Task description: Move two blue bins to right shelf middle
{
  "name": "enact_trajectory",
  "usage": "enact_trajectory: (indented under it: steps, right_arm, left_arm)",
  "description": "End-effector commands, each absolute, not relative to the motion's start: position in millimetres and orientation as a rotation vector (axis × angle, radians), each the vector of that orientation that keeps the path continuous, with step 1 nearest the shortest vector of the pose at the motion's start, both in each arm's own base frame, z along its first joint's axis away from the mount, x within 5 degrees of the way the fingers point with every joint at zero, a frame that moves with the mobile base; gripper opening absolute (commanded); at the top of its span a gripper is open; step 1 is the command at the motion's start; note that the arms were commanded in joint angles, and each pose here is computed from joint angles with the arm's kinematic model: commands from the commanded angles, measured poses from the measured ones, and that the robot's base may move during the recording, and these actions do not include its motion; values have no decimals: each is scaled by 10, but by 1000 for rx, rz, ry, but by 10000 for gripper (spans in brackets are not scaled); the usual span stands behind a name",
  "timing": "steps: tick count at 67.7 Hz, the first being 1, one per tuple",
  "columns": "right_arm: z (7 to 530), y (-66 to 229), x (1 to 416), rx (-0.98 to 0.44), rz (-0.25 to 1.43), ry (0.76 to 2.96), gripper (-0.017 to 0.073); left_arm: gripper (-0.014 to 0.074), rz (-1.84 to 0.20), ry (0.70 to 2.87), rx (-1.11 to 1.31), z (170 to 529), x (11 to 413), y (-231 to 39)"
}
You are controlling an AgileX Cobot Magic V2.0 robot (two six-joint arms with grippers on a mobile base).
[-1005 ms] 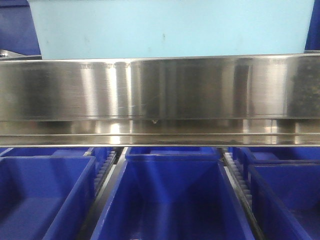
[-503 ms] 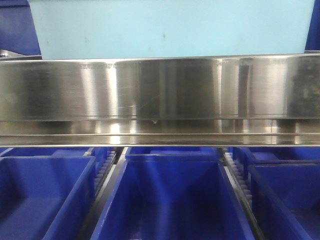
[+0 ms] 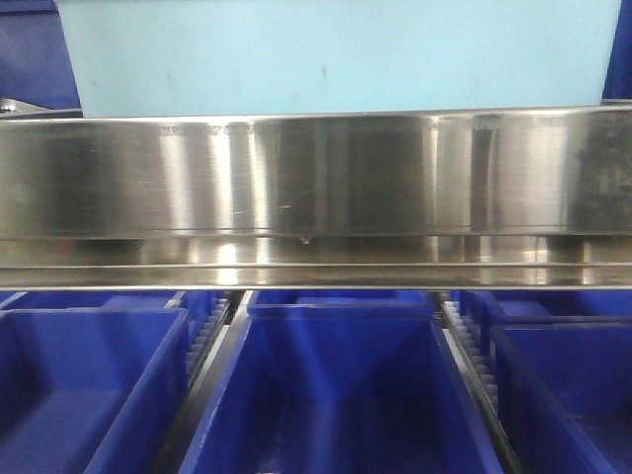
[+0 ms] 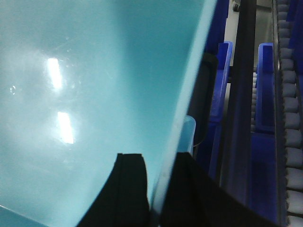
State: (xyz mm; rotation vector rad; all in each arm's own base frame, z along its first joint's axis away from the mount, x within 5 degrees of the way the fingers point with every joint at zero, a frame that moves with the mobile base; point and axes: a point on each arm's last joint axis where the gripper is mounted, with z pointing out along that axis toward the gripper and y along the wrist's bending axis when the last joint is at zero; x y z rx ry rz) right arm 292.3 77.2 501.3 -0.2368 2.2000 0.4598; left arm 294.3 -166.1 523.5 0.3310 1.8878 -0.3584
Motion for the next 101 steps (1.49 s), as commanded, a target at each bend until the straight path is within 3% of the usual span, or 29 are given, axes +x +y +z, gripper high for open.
enact_trajectory:
  steps: [1,41,101]
  right_arm:
    - [5101,780,2894,-260,473,2135,-153]
    - [4964,788,2895,-277,474,2230,-153]
    - [4449,824,3110,-261,478,2402,-153]
  left_arm:
    - [-111,-427,1800,310,5374,2877,-1657]
    - [-111,-367,2233,367,4982,2778,-1638]
    - [-111,-301,2402,399,4450,3039,-1793]
